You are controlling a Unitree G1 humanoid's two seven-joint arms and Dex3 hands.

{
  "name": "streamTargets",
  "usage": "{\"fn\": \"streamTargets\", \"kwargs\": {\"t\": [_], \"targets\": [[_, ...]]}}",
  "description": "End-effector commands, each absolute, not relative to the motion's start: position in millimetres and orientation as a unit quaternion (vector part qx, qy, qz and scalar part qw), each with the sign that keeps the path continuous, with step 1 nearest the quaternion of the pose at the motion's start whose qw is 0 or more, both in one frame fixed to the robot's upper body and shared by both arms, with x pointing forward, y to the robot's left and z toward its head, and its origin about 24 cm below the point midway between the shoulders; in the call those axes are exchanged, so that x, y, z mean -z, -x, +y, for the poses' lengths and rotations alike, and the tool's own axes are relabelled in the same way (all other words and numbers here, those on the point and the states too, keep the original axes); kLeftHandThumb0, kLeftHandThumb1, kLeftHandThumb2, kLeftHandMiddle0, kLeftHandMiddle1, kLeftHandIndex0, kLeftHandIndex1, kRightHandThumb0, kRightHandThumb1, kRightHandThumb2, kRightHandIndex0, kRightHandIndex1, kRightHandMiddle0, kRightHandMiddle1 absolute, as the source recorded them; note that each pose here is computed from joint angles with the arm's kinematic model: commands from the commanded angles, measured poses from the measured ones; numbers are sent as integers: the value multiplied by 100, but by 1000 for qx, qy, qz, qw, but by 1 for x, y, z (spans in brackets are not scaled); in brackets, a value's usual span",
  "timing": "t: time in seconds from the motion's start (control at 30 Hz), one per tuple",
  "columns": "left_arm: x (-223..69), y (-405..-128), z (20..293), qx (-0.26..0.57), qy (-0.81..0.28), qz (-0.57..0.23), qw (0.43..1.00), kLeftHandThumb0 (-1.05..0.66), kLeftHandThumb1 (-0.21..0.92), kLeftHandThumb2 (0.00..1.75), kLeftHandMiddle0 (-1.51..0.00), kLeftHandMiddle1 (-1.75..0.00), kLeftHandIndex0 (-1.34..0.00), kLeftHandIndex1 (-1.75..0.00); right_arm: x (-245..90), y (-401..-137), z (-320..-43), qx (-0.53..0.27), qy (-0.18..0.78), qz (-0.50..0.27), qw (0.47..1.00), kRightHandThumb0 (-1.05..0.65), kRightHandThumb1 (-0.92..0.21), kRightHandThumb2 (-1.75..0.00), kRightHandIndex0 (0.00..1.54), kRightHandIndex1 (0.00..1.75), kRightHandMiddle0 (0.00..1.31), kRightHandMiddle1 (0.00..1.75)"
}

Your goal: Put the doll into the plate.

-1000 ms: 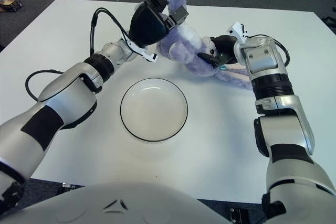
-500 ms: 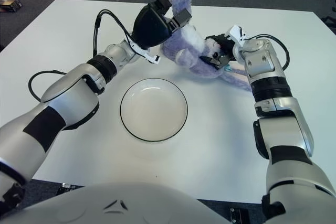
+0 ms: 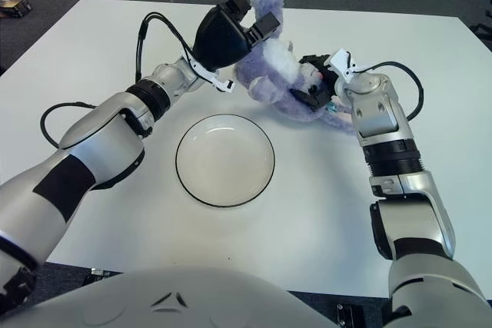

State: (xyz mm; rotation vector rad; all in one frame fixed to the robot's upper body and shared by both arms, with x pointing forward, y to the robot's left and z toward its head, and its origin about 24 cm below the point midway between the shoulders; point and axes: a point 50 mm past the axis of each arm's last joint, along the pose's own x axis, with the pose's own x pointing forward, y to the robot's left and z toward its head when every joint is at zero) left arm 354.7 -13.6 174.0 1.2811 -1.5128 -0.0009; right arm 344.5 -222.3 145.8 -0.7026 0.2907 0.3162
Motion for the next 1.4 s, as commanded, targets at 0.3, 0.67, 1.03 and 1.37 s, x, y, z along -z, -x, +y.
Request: {"fn": "streamTargets", "kwargs": {"t": [0.3, 0.67, 1.03, 1.37], "targets": [[-195, -361, -8, -40, -520, -627, 578, -50, 26, 139, -139, -175, -66, -175, -146, -338, -222, -140, 322, 101, 931, 55, -11, -156, 78, 175, 103, 175], [-207, -369, 10, -75, -465, -586, 659, -48, 32, 131, -129, -175, -61, -175, -157, -329, -218, -138, 320, 83, 934, 56, -11, -157, 78, 175, 103, 175], [-212, -382, 50, -121, -388, -501, 765, -37, 87, 59, -39, -165, -23, -175, -159, -326, -217, -133, 327, 85, 932, 56, -11, -157, 78, 175, 103, 175], [-217, -384, 83, -119, -301, -464, 825, -78, 92, 83, -6, -150, 0, -147, -160, -329, -215, -137, 331, 83, 930, 56, -11, -157, 78, 175, 104, 175]]}}
